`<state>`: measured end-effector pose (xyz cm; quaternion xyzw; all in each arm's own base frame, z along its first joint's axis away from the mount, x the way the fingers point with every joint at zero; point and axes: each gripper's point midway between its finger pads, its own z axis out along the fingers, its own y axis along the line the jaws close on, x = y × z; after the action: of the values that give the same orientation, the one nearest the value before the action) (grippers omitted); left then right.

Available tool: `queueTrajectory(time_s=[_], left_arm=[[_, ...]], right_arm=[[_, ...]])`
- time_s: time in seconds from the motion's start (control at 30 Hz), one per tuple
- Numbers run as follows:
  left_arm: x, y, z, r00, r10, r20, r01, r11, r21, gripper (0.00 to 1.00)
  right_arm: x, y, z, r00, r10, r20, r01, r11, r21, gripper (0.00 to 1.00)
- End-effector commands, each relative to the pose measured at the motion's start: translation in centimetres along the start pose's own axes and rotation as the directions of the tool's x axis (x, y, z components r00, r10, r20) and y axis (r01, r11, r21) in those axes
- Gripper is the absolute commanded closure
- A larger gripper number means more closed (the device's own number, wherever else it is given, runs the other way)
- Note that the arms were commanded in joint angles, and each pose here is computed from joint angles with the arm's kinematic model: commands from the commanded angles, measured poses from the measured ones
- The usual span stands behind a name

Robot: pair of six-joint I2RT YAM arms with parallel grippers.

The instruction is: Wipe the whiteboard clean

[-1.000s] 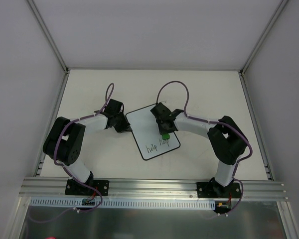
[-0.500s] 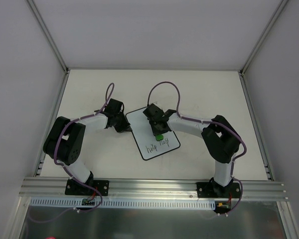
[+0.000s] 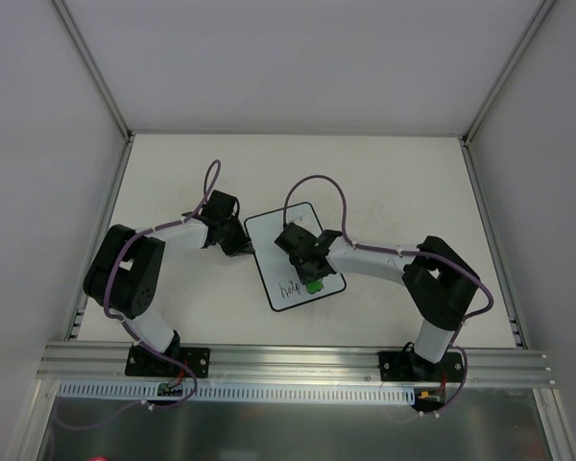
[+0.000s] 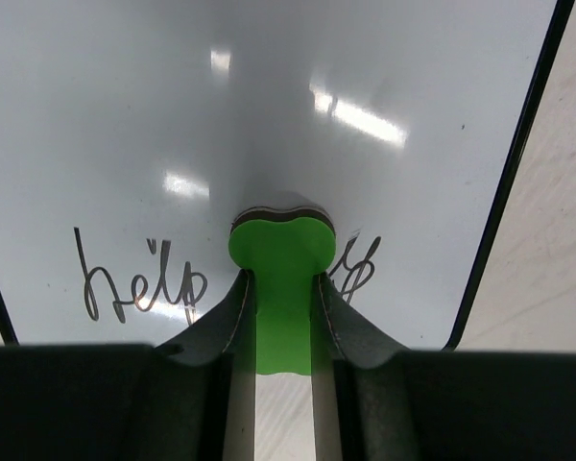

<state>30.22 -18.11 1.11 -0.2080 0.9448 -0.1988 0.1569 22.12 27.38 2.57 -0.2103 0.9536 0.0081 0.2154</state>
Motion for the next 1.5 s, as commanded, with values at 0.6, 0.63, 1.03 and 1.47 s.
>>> queueTrajectory(time_s=[0.6,0.63,1.03,1.47], left_arm=[[4.2,8.0,0.0,0.992,-0.003,-0.124,-0.031,0.963,-0.266,1.00],[4.1,8.0,0.0,0.992,-0.006,-0.124,-0.028,0.964,-0.266,1.00],[4.4,7.7,0.0,0.991,-0.012,-0.136,-0.023,0.967,-0.255,1.00],[4.2,7.8,0.0,0.992,-0.008,-0.128,-0.025,0.966,-0.258,1.00]], right_arm=[[3.0,-9.6,0.1,0.965,0.260,-0.028,-0.250,0.950,0.188,1.00],[2.7,-9.1,0.1,0.967,0.253,-0.021,-0.246,0.954,0.170,1.00],[-4.3,0.0,0.5,0.989,0.129,0.074,-0.128,0.992,-0.018,1.00],[0.4,-4.3,2.1,0.972,0.232,0.027,-0.234,0.969,0.075,1.00]])
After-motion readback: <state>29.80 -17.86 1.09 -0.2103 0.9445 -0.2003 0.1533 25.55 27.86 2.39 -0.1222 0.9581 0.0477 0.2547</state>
